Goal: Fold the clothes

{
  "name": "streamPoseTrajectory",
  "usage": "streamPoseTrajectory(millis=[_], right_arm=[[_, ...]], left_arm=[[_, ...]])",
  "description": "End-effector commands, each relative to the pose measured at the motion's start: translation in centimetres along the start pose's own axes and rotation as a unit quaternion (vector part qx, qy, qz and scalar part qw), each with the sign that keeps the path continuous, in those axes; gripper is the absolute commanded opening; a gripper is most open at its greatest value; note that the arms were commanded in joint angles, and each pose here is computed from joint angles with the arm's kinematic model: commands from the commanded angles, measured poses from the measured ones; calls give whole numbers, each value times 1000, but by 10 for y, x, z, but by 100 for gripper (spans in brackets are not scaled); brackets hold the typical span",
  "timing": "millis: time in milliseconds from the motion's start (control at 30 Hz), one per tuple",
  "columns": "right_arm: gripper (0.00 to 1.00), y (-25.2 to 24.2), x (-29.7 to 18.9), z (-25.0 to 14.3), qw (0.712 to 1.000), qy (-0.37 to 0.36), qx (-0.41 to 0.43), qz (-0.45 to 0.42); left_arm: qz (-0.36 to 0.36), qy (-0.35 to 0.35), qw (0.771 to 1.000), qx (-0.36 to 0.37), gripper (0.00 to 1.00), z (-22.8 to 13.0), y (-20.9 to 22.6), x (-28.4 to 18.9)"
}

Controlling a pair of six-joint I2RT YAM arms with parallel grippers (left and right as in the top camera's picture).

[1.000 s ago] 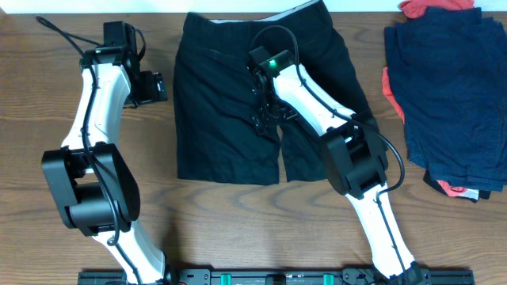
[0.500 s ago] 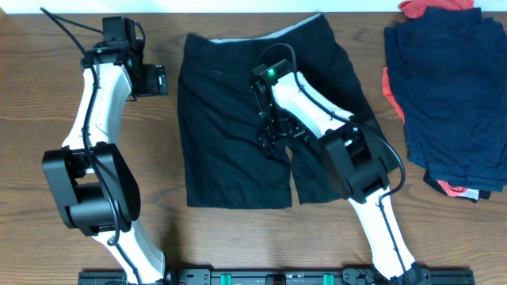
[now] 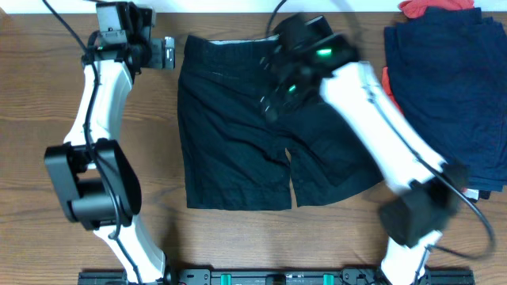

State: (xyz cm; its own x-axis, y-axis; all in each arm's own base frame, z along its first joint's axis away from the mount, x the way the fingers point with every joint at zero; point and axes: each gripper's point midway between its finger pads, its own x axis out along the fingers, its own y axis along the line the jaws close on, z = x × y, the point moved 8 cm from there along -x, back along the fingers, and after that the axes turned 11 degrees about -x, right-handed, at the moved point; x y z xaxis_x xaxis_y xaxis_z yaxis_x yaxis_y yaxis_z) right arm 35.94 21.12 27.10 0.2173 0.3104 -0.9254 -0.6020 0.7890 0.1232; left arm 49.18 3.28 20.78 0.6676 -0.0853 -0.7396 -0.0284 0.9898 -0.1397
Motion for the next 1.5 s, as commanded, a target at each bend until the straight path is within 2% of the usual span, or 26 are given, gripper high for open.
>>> streamPoseTrajectory(millis=[0,267,500,833,1133,1200,1333,1467], right_arm=[[99,-20,-22,0,999,-29,13,-23],[99,-39,-29,-4,998,-34,35,-32],[99,-43,-29,-3,998,-36,35,-48],[99,-44,-29,-2,997,-40,36,-50],[98,-45,-29,0,997,-45,35,-51],[98,-45,-30,0,997,-48,35,-52],[95,-45,-30,2,997,-52,34,-52],[93,-46,-27,3,996,-52,43,-53]], left_arm=[[-33,11,999,16,98,1,-12,28],[-51,41,997,37,98,-9,-39,93],[-57,61,996,41,99,-28,-46,124],[-56,70,995,36,76,-38,-44,136],[-53,91,994,25,66,-53,-41,151],[-53,91,994,25,58,-53,-41,150],[-27,91,995,-7,8,-51,-35,149],[58,105,988,-97,6,-54,-9,140]])
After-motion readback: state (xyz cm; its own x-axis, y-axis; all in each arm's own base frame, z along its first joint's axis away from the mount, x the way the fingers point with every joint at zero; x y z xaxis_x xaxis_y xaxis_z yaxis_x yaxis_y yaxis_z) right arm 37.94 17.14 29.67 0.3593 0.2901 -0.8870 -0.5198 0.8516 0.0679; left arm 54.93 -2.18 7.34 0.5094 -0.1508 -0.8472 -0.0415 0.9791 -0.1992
